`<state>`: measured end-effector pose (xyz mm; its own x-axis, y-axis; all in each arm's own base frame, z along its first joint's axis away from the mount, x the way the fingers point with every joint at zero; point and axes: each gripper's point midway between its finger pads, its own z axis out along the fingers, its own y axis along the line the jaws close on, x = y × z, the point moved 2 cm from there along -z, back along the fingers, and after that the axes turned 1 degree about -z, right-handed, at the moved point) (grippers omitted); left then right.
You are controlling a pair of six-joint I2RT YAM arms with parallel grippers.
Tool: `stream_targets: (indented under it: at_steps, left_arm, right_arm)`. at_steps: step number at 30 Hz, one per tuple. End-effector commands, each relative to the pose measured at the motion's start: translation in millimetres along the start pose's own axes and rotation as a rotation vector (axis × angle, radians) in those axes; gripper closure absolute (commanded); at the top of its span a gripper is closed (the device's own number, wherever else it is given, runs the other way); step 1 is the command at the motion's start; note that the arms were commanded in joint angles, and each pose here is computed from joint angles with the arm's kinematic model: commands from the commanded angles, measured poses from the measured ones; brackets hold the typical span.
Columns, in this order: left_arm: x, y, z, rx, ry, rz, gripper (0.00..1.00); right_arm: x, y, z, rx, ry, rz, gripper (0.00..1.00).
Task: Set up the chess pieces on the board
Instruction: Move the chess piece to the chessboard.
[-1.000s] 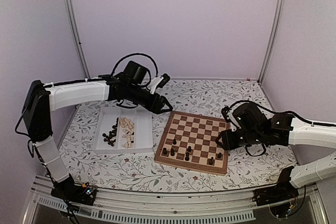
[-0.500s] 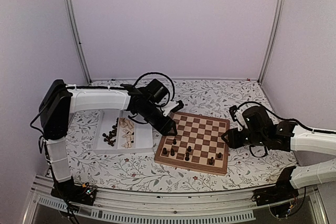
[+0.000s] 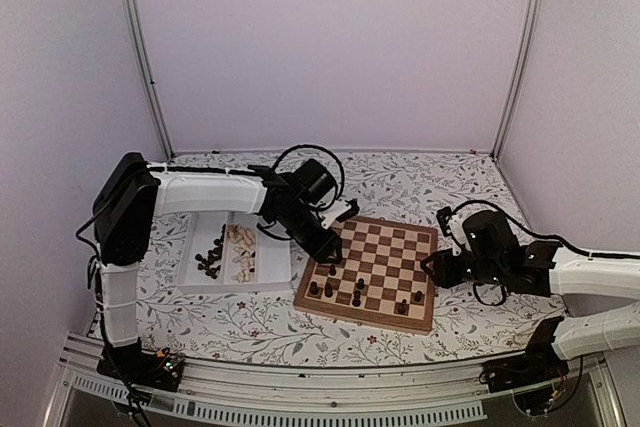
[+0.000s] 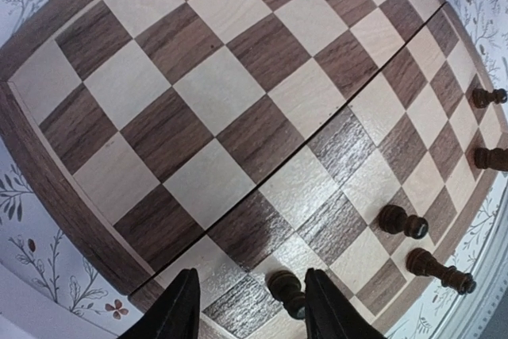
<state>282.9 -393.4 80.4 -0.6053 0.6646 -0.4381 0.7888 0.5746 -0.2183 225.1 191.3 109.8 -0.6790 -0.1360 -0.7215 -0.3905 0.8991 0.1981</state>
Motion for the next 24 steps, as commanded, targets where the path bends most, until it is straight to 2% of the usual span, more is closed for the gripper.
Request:
stream_targets:
  at_steps: [1,12,18,24]
  left_arm:
    - [2.5,-3.8,7.7,-0.01,0.026,0.026,0.54]
    - [14.2,-16.5,15.2,0.056,0.073,0.035,0.67]
    - [13.8,-18.2,12.5,0.063,0.059,0.026,0.69]
    - [-2.6,0.0,-12.5,-0.042,-0.035,0.008,0.66]
  right_arm:
    - [1.9,-1.2,3.0,-0.01,-0.012,0.018,0.56]
    - [5.7,-2.9,6.7,-0.009,-0.004,0.02,0.56]
    - [6.4,-3.0,7.2,-0.01,-0.003,0.02,0.56]
    - [7.7,-2.7,7.7,-0.013,0.002,0.02,0.56]
